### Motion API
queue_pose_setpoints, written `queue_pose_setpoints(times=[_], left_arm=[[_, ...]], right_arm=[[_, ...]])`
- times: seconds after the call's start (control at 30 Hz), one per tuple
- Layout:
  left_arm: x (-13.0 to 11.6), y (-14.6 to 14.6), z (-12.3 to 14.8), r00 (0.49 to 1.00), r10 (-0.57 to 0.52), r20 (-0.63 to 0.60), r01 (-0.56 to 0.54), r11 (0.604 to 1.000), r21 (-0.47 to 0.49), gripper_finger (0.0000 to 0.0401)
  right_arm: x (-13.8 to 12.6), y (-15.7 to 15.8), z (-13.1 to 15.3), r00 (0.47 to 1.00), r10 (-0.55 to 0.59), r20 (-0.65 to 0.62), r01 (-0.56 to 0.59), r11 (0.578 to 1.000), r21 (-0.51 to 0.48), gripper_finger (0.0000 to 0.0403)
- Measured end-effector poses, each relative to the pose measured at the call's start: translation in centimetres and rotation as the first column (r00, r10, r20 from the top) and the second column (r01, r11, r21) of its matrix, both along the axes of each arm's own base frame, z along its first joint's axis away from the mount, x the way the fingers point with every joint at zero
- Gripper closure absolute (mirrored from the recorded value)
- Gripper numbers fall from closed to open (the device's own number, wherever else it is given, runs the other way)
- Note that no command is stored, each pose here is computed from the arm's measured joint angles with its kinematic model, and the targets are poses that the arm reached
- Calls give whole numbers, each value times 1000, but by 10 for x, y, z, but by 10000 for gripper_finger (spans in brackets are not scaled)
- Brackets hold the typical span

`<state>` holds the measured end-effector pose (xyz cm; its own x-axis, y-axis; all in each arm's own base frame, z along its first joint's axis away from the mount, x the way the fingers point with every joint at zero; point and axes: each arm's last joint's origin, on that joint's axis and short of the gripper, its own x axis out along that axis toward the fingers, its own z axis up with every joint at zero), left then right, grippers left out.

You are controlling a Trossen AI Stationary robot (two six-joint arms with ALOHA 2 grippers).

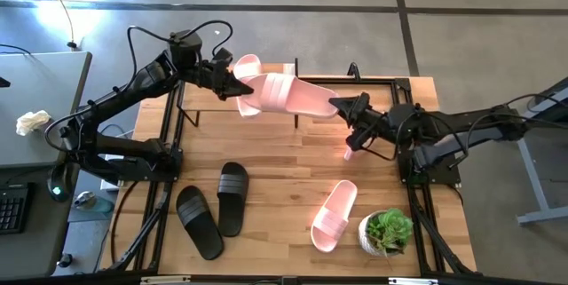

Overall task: Pick and place slides into the shelf
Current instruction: Put the pink slide on the shelf

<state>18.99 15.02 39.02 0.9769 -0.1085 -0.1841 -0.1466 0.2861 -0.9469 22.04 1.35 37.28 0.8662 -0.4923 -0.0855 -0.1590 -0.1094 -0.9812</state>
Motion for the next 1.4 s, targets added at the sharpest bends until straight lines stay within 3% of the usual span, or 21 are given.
queue_pose_setpoints(times=[0.17,0.33,0.5,0.67,0.87,1.1,1.2,1.4], left_arm=[[0,0,0,1000,-8,1,8,1000,-2,382],[0,-1,0,999,-31,7,31,999,6,373],[0,-1,1,998,-62,22,61,997,56,296],[0,-1,1,997,-69,26,64,986,151,229],[-1,2,2,999,53,13,-55,953,299,187],[-14,-5,15,986,160,55,-164,824,543,197],[-21,-11,21,983,167,79,-182,795,578,208],[-34,-24,31,981,151,119,-192,778,599,226]], right_arm=[[7,-4,-1,1000,-3,19,3,1000,17,243],[8,-4,0,999,-11,52,9,999,41,297],[8,-5,0,996,-60,69,55,996,70,351],[6,-8,0,977,-191,96,182,978,100,366],[1,-13,3,883,-430,190,391,896,211,366],[6,-8,-1,724,-624,293,510,771,381,367],[18,-3,-6,698,-636,329,486,758,436,368],[60,2,-25,664,-653,365,463,742,486,368]])
